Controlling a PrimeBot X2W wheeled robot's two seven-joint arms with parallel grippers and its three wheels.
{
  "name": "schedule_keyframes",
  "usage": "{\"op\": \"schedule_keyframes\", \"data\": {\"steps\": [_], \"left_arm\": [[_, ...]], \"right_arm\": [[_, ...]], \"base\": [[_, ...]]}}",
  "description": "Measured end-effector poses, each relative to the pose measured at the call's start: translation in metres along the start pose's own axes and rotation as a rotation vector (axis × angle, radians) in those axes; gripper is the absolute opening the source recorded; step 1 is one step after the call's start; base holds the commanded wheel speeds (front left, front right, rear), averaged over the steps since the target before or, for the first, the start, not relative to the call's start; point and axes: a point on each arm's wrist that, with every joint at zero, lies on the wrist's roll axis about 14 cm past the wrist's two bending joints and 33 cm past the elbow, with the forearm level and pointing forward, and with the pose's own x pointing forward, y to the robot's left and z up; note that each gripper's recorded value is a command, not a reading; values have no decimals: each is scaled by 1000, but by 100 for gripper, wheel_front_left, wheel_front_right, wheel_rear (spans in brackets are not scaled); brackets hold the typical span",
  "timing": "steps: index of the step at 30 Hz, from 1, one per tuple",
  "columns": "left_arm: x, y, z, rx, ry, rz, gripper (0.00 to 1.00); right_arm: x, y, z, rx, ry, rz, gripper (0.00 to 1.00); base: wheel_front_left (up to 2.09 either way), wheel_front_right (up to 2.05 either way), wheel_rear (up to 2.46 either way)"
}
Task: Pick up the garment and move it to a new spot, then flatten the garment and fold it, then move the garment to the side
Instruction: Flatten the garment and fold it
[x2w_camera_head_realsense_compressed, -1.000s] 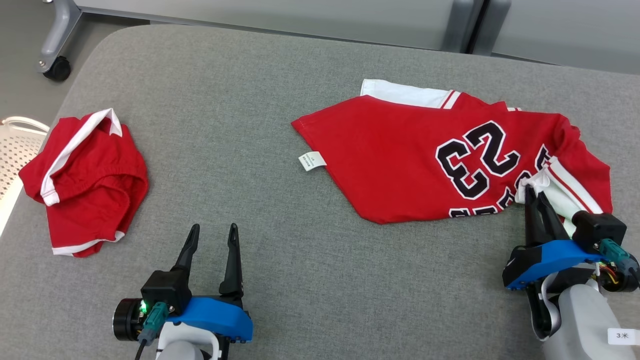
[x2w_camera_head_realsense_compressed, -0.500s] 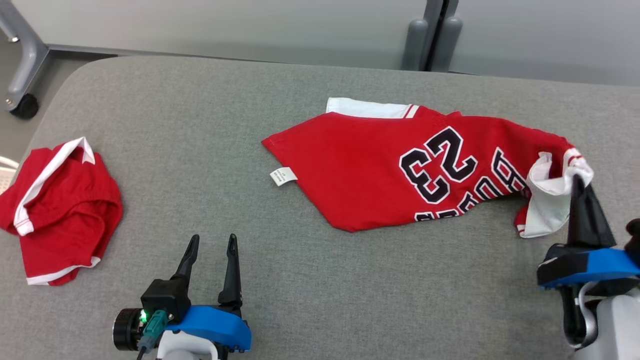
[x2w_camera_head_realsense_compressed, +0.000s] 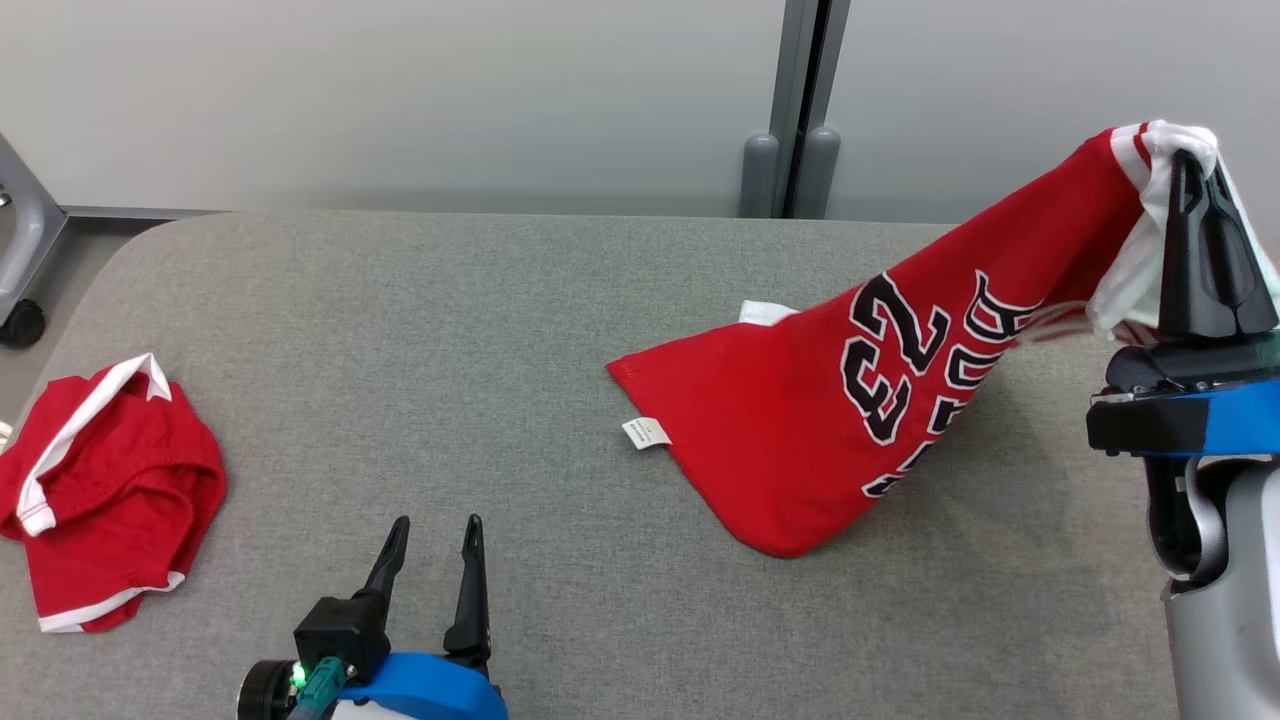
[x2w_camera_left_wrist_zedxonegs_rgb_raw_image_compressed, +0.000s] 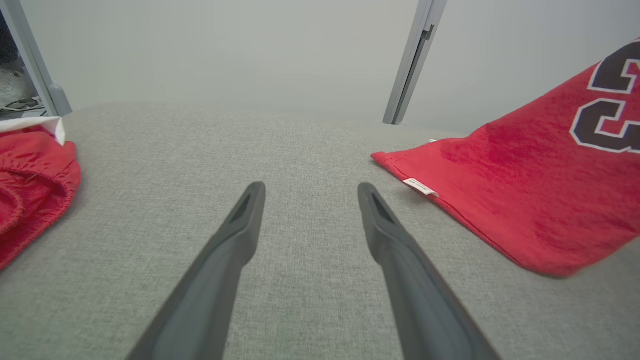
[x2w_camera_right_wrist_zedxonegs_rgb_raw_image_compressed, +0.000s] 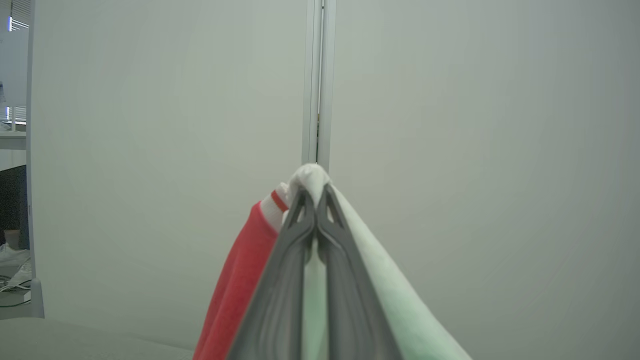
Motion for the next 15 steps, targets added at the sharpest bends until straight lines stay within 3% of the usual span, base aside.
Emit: {"op": "schedule_keyframes", "data": {"steps": [6,11,15], "left_arm": [[-8,4,-7,-11,19,16,100],[-6,5,-14,-14,41,18,100],[1,-1,-17,-5,53,-7,100]], "right_arm": [[-12,1,-33,-46,112,27,0],[-60,-30,-83,-81,300,-53,0],[-97,-62,-100,-146,399,-125,0]], "base": [[0,0,0],[0,0,0],[0,0,0]]}}
